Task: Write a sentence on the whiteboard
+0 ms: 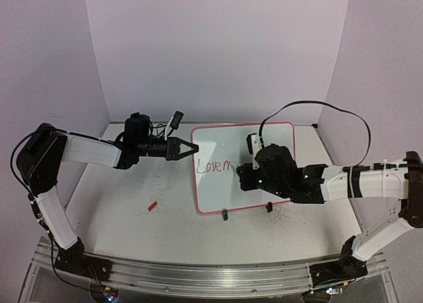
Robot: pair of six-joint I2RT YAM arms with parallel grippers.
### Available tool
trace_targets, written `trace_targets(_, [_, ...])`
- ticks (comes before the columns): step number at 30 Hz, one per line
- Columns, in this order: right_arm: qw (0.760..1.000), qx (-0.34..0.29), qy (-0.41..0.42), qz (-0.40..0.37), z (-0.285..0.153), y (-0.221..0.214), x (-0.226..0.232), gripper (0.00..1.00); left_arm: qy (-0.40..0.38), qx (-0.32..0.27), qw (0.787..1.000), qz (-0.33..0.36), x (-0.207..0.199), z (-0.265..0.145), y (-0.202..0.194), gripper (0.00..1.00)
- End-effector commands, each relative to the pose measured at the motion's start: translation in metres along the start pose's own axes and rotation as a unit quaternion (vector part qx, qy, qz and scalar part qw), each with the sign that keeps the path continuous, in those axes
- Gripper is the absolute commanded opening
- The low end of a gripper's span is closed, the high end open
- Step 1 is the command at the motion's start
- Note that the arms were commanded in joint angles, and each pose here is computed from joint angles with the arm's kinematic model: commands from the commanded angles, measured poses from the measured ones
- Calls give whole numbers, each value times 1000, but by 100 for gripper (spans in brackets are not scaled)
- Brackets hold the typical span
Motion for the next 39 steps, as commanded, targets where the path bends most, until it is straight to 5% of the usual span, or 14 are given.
trace_targets(1, [999,-27,-30,5,3,19,-10,0,22,-8,1000,15,10,0,0,0])
trace_targets(22, [999,27,-13,22,-5,-25,-7,0,24,-7,1000,15,11,0,-2,0])
trace_targets(39, [999,-28,10,29,-26,9,-4,0,24,-10,1000,14,9,-1,0,0])
Point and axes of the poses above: each gripper's point midway between its finger pads, its own z axis out along the fingers, its own x axis along the line the jaws close on, y = z × x, the point moved 4 cm from there along -z, back along the fingers, and after that the axes turned 7 degrees about -z, right-handed, at the moved point
